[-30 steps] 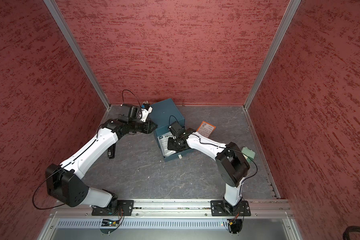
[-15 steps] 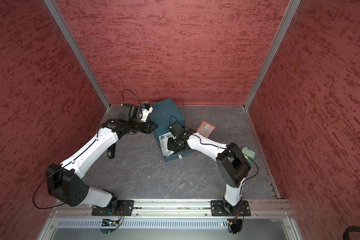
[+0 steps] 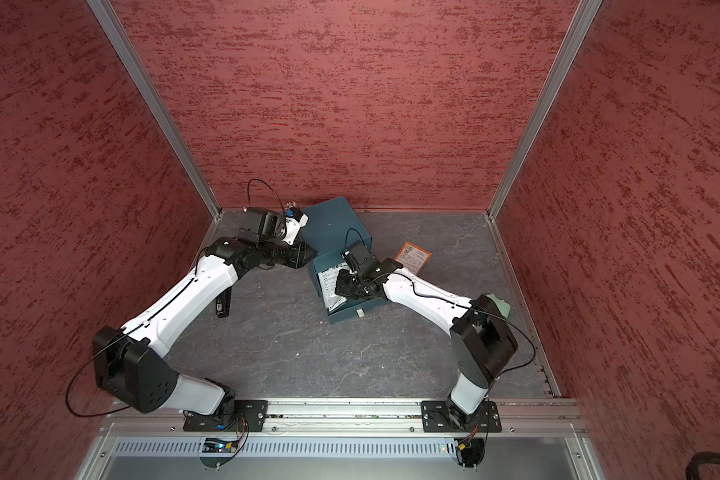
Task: Take the seed bags out of the drawer
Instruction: Pick up the seed packet from the drawer.
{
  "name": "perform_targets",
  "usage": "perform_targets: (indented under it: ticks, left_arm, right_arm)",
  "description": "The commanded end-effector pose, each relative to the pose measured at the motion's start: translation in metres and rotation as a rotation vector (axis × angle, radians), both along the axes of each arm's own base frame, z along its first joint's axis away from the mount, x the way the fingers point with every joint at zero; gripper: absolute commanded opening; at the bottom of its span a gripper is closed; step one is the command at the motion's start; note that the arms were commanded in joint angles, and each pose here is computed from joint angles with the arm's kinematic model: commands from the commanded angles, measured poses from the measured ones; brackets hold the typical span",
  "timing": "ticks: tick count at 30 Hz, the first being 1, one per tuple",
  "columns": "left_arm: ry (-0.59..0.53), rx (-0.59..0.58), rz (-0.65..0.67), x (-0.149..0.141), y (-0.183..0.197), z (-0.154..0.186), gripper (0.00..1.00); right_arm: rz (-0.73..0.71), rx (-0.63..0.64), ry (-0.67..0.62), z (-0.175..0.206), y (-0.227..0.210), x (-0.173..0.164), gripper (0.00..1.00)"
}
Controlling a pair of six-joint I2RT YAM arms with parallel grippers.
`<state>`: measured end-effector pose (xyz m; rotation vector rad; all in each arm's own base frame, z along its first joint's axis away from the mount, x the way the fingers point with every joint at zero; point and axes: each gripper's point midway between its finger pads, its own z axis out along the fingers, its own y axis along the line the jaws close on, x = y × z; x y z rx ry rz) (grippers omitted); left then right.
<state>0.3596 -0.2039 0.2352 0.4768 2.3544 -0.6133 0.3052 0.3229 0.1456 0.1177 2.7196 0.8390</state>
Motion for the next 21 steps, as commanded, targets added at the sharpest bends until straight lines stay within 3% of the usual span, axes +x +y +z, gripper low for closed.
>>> perform_targets:
  ticks: [1,9,21]
  left_arm:
    - [0.223,0.109,-0.069,-0.039,0.0,-0.061,0.39]
    - [0.219,0.116,-0.069,-0.038,0.0,-0.06,0.38]
    - [0.216,0.121,-0.073,-0.036,-0.002,-0.058,0.38]
  right_arm:
    - [-0.037,0.026,-0.021,0.019,-0.006,0.002,0.05]
    - [-0.077,0.057,0.027,0.035,-0.026,-0.006,0.02]
    - [-0.092,0.038,0.058,0.064,-0.066,-0.045,0.01]
